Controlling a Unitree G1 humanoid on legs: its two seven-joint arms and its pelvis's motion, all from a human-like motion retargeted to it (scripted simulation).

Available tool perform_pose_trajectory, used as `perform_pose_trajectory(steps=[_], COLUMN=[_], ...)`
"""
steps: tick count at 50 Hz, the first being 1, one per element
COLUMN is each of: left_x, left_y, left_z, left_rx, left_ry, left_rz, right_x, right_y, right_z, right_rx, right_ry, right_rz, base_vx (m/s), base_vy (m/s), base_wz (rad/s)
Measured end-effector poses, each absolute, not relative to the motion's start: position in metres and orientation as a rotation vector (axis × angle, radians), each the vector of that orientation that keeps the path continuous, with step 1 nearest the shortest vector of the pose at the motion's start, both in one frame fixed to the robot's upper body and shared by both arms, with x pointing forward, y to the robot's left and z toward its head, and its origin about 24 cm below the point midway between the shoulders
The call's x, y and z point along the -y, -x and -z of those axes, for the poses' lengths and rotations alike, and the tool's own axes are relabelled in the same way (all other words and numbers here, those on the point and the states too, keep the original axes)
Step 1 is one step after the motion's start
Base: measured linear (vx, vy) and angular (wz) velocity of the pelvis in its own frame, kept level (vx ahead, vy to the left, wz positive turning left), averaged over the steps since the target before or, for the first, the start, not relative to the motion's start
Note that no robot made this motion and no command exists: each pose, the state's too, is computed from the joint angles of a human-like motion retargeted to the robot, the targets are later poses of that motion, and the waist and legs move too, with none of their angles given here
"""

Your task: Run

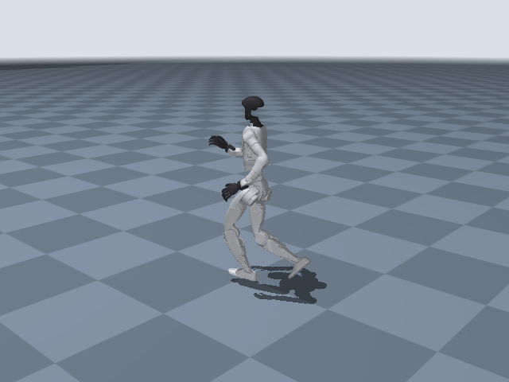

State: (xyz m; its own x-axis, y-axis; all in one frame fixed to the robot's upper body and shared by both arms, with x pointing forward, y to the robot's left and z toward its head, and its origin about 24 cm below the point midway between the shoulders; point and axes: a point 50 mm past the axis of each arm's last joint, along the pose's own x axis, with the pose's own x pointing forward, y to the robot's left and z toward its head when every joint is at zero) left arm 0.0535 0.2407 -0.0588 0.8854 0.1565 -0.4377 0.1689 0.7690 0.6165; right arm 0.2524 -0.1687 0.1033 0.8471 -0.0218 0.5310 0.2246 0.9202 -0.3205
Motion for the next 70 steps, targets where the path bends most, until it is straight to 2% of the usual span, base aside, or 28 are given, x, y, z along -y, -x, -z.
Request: perform_pose_trajectory(steps=[3, 5, 8, 12, 17, 21, 25, 29, 32, 36, 41, 46, 51, 55, 60, 64, 67, 70], left_x=[-0.231, -0.221, -0.197, -0.165, -0.140, -0.134, -0.148, -0.180, -0.212, -0.241, -0.241, -0.227, -0.201, -0.170, -0.135, -0.124, -0.130, -0.148], left_y=[-0.099, -0.155, -0.242, -0.282, -0.269, -0.258, -0.246, -0.203, -0.155, -0.103, -0.090, -0.158, -0.259, -0.279, -0.266, -0.254, -0.245, -0.230], left_z=[0.050, 0.029, -0.040, -0.138, -0.180, -0.155, -0.078, 0.006, 0.030, 0.032, 0.036, 0.011, -0.074, -0.132, -0.147, -0.114, -0.069, -0.029], left_rx=[-0.318, -0.111, 0.276, 0.706, 0.966, 0.898, 0.527, 0.087, -0.123, -0.281, -0.330, -0.058, 0.401, 0.676, 0.843, 0.728, 0.514, 0.299], left_ry=[-0.708, -0.733, -0.693, -0.572, -0.526, -0.574, -0.703, -0.843, -0.872, -0.834, -0.753, -0.785, -0.762, -0.668, -0.626, -0.675, -0.760, -0.846], left_rz=[-0.104, -0.199, -0.328, -0.336, -0.195, -0.088, -0.007, 0.061, 0.089, 0.093, 0.030, -0.115, -0.319, -0.279, -0.064, 0.072, 0.136, 0.158], right_x=[0.176, 0.182, 0.196, 0.225, 0.243, 0.237, 0.220, 0.193, 0.174, 0.157, 0.146, 0.156, 0.187, 0.218, 0.236, 0.228, 0.217, 0.204], right_y=[-0.230, -0.203, -0.140, -0.054, -0.007, -0.037, -0.135, -0.252, -0.289, -0.281, -0.261, -0.233, -0.163, -0.103, -0.072, -0.106, -0.166, -0.236], right_z=[-0.025, 0.035, 0.109, 0.138, 0.131, 0.121, 0.087, -0.009, -0.094, -0.142, -0.110, -0.014, 0.083, 0.105, 0.097, 0.079, 0.046, -0.019], right_rx=[0.197, -0.092, -0.508, -0.849, -0.961, -0.810, -0.431, 0.098, 0.445, 0.661, 0.563, 0.141, -0.359, -0.581, -0.624, -0.455, -0.205, 0.140], right_ry=[0.488, 0.578, 0.684, 0.705, 0.637, 0.597, 0.573, 0.525, 0.414, 0.293, 0.325, 0.485, 0.649, 0.680, 0.648, 0.607, 0.589, 0.569], right_rz=[0.098, 0.062, -0.040, -0.130, -0.061, 0.038, 0.111, 0.174, 0.205, 0.147, 0.011, -0.059, -0.135, -0.165, -0.080, 0.013, 0.085, 0.167], base_vx=[-0.04, -0.05, -0.03, 0.06, 0.04, -0.05, -0.07, -0.06, 0.01, 0.06, 0.00, -0.03, -0.02, 0.08, 0.02, -0.05, -0.06, -0.06], base_vy=[0.05, 0.04, 0.05, -0.02, -0.12, -0.08, -0.08, -0.06, 0.03, 0.08, 0.07, 0.07, 0.03, -0.03, -0.11, -0.08, -0.10, -0.10], base_wz=[0.53, 0.32, 0.35, 0.48, 0.56, 0.24, 0.11, 0.18, 0.59, 0.80, 0.79, 0.22, 0.06, 0.08, 0.20, 0.08, 0.00, 0.11])
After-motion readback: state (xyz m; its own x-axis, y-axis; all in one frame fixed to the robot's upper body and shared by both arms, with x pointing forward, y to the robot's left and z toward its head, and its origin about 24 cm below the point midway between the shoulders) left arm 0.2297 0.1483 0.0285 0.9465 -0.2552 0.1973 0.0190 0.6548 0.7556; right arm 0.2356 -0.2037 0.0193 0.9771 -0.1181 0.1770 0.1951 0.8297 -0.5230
